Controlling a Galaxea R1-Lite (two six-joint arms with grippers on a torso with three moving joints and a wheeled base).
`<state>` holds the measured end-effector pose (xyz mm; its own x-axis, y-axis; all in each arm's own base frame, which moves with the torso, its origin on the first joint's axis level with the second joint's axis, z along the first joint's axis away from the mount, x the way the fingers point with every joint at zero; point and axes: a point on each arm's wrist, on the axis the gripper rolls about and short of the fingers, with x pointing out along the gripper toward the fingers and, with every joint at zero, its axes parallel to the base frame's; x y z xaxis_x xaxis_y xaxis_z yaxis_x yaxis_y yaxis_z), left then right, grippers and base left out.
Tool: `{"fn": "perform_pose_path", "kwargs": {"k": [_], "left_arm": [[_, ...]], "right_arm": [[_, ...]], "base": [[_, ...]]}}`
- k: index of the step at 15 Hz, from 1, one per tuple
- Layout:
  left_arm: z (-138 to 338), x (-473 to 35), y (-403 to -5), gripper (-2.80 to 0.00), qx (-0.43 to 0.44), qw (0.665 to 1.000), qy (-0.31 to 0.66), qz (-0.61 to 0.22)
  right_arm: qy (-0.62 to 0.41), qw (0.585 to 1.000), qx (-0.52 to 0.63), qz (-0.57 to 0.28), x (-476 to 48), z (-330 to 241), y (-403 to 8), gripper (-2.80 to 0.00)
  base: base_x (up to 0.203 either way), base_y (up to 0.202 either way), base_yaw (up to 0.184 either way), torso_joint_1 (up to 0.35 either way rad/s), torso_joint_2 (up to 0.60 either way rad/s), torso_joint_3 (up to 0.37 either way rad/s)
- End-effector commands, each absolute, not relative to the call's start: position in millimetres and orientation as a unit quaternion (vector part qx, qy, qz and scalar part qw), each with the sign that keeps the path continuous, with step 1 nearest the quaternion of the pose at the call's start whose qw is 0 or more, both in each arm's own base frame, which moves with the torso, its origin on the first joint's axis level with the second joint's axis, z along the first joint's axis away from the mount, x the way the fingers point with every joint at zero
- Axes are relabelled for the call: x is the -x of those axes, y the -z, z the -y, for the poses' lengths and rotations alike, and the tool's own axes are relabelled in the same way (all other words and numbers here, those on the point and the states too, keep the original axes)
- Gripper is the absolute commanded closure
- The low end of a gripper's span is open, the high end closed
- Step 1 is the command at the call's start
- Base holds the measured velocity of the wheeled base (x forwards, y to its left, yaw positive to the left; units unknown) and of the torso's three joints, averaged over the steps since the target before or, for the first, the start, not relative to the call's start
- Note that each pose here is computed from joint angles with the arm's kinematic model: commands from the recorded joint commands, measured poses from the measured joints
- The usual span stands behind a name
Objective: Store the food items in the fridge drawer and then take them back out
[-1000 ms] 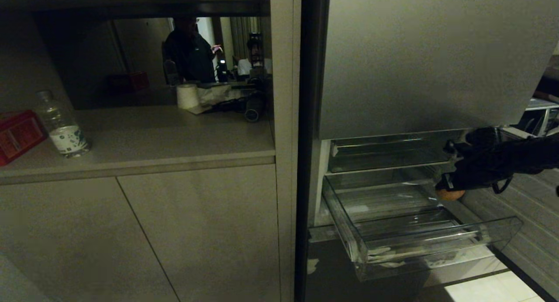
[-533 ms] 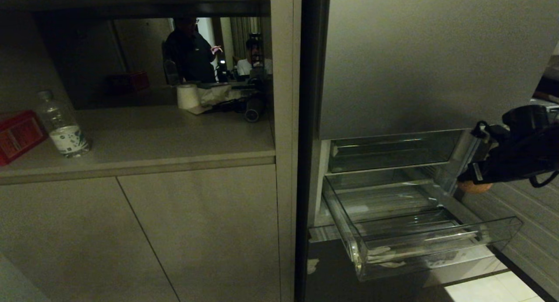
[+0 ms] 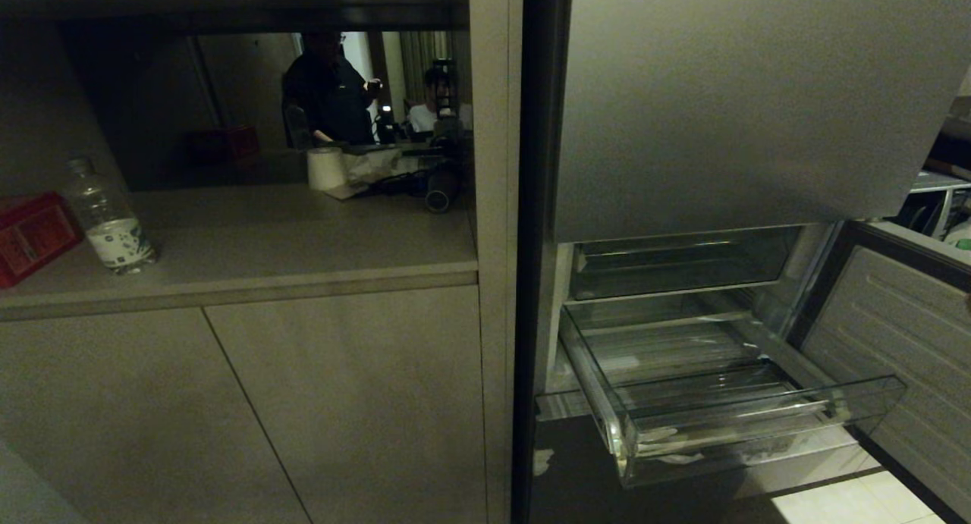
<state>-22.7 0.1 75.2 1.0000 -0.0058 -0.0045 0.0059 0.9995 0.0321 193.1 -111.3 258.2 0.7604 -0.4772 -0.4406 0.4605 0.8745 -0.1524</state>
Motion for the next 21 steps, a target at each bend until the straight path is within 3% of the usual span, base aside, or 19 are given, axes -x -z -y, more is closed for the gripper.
{"fn": "perform_pose_path", "kwargs": {"k": [1,6,10,16,21], "left_arm": [[-0.1,22.6,-75.2,0.0,-0.016,1.0,0.003,-0.003],[-0.1,22.6,-75.2,0.0,-0.016,1.0,0.003,-0.003],[-0.1,22.6,-75.2,0.0,-0.016,1.0,0.003,-0.003],[-0.1,22.6,-75.2,0.0,-0.016,1.0,0.003,-0.003],[-0.1,22.6,-75.2,0.0,-0.016,1.0,0.003,-0.003]], "right_arm": [[0.358,0.922,0.021,-0.148,-116.2,103.6,-287.0,0.0],[0.553,0.825,-0.037,-0.111,-48.9,130.6,-285.8,0.0],[0.648,0.746,-0.101,-0.114,4.3,167.3,-271.9,0.0],[0.717,0.664,-0.171,-0.125,86.4,262.2,-212.4,0.0],[0.754,0.604,-0.217,-0.141,157.0,346.2,-134.1,0.0]], "base": [[0.0,0.0,0.0,0.0,0.0,0.0],[0.0,0.0,0.0,0.0,0.0,0.0],[0.0,0.0,0.0,0.0,0.0,0.0],[0.0,0.0,0.0,0.0,0.0,0.0],[0.0,0.0,0.0,0.0,0.0,0.0]]}}
